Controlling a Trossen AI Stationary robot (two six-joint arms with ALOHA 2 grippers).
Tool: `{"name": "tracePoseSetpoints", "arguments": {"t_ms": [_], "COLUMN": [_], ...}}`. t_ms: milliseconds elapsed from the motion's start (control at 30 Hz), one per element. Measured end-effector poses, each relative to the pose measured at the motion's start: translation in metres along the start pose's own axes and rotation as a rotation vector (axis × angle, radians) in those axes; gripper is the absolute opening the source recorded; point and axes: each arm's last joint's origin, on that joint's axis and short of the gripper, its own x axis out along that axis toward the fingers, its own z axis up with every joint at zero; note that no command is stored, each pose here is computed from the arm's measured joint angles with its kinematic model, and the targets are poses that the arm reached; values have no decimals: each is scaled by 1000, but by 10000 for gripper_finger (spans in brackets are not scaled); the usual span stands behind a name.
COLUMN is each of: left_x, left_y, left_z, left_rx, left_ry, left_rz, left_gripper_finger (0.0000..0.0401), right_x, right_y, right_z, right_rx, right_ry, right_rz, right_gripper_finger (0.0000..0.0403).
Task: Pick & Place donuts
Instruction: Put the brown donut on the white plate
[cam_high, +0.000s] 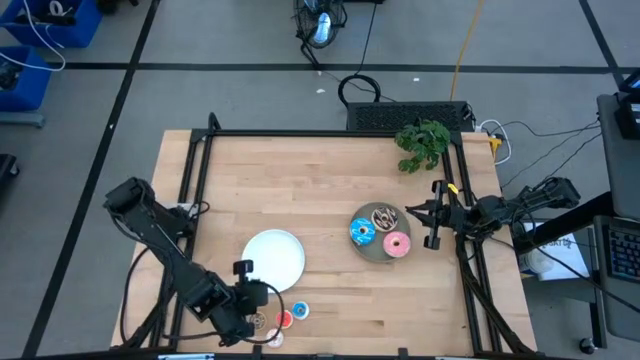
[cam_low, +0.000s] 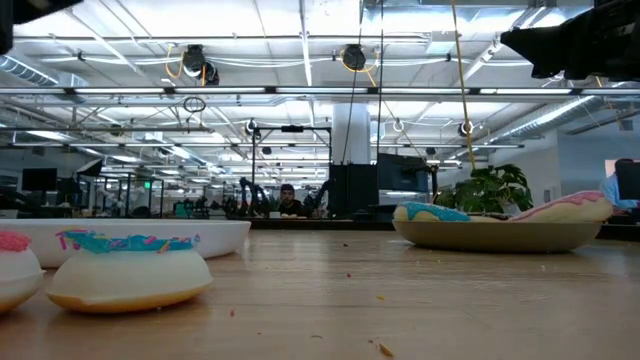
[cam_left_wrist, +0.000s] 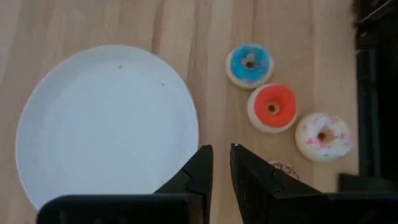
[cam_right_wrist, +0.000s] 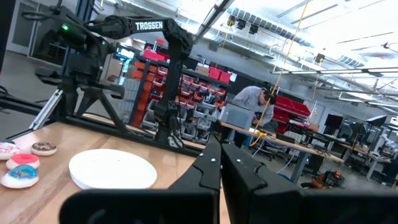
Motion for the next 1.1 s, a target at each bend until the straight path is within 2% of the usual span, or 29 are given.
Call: {"name": "tracePoseSetpoints", "arguments": {"t_ms": [233, 367, 600, 733, 833, 933, 1100], "left_x": [33, 36, 29, 20, 18, 19, 24], "left_y": [-10, -18, -42, -42, -40, -41, -47], "left_z": [-8, -5, 15, 24, 25, 24, 21], "left_rx": [44, 46, 141, 183, 163, 138, 51], "left_ry": [239, 320, 313, 279, 244, 262, 307], "left_rz": [-49, 0, -18, 39, 91, 77, 25], "left_gripper_finger": [62, 62, 62, 63, 63, 72, 132], "right_x": [0, 0, 0, 0, 0, 0, 0], "right_y": [0, 0, 0, 0, 0, -1, -1], "right_z": [0, 0, 0, 0, 0, 1, 1], "right_rx": [-29, -24, 1, 1, 1, 7, 7], "right_ry": [0, 1, 0, 0, -2, -14, -14], "right_rz": [-1, -1, 1, 1, 0, -4, -4], "right_gripper_finger": [0, 0, 0, 0, 0, 0, 0]}}
